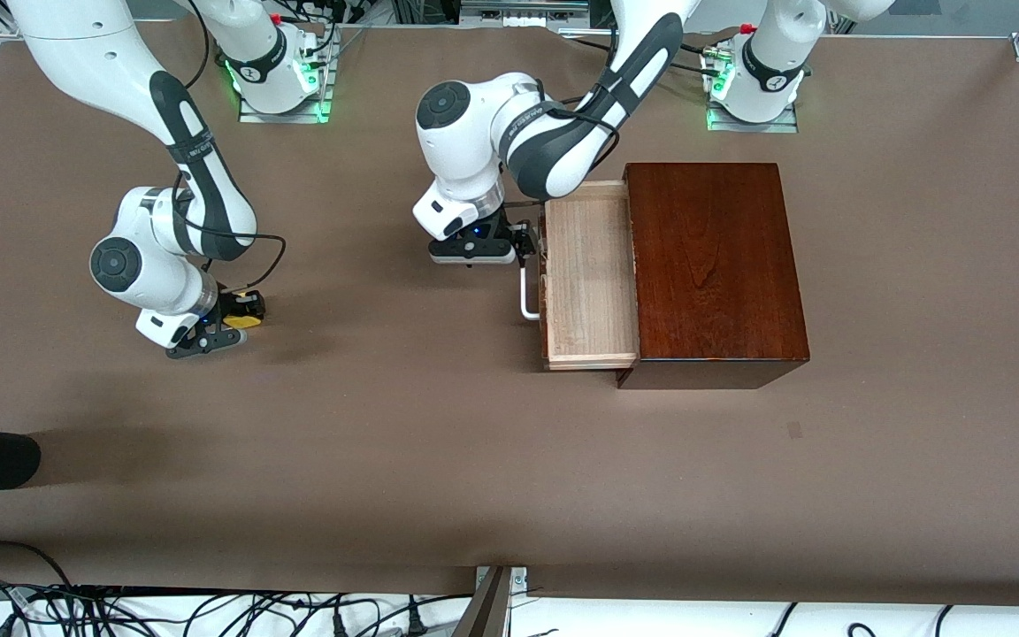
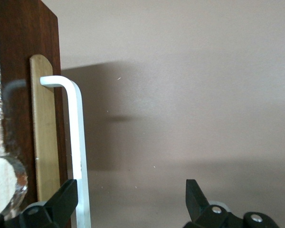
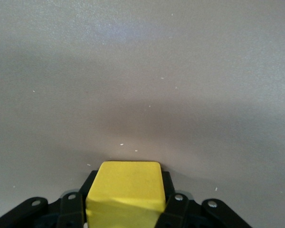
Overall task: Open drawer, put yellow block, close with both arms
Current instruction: 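Grasp the yellow cube with the right gripper while the left gripper releases the handle, then carry the yellow cube with the right gripper over the open drawer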
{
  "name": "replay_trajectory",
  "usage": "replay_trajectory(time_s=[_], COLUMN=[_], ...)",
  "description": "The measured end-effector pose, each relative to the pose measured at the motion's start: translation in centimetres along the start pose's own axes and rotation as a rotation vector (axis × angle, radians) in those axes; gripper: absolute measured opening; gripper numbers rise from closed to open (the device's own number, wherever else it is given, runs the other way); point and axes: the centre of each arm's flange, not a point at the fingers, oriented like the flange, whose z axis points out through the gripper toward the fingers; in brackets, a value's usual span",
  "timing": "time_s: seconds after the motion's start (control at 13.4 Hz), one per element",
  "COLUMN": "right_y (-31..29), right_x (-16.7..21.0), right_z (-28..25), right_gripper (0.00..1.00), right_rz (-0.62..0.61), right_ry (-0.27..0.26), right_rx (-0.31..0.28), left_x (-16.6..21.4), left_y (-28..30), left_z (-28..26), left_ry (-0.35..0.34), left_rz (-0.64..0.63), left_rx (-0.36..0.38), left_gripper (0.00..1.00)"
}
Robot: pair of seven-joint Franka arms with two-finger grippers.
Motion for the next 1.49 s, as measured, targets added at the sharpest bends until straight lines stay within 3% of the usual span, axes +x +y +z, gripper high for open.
replay_trajectory(time_s=[0.22,0.45,0.67,1.04,1.49], right_y=[0.0,-0.1,-0.6,-4.3,-13.4], right_x=[0.9,2.9,4.7,7.3,8.5], right_z=[-2.2,-8.3,-15.4,-23.8,-25.7], right_gripper=[0.56,0.56,0.56,0.56,0.56], right_rz=[-0.005,-0.016,-0.037,-0.08,-0.129], right_ry=[0.013,0.028,0.033,0.053,0.075], right_rx=[0.005,0.023,0.043,0.064,0.055], left_x=[0.2,0.1,1.0,7.1,11.4], left_y=[0.1,-0.9,-3.0,-12.8,-26.5], left_z=[-1.3,-3.6,-8.6,-15.4,-19.6], left_ry=[-0.001,-0.032,-0.059,-0.1,-0.149], left_rz=[-0.001,-0.009,-0.05,-0.133,-0.101], left_rx=[-0.006,0.03,-0.018,-0.119,-0.086], left_gripper=[1.0,1.0,1.0,1.0,1.0])
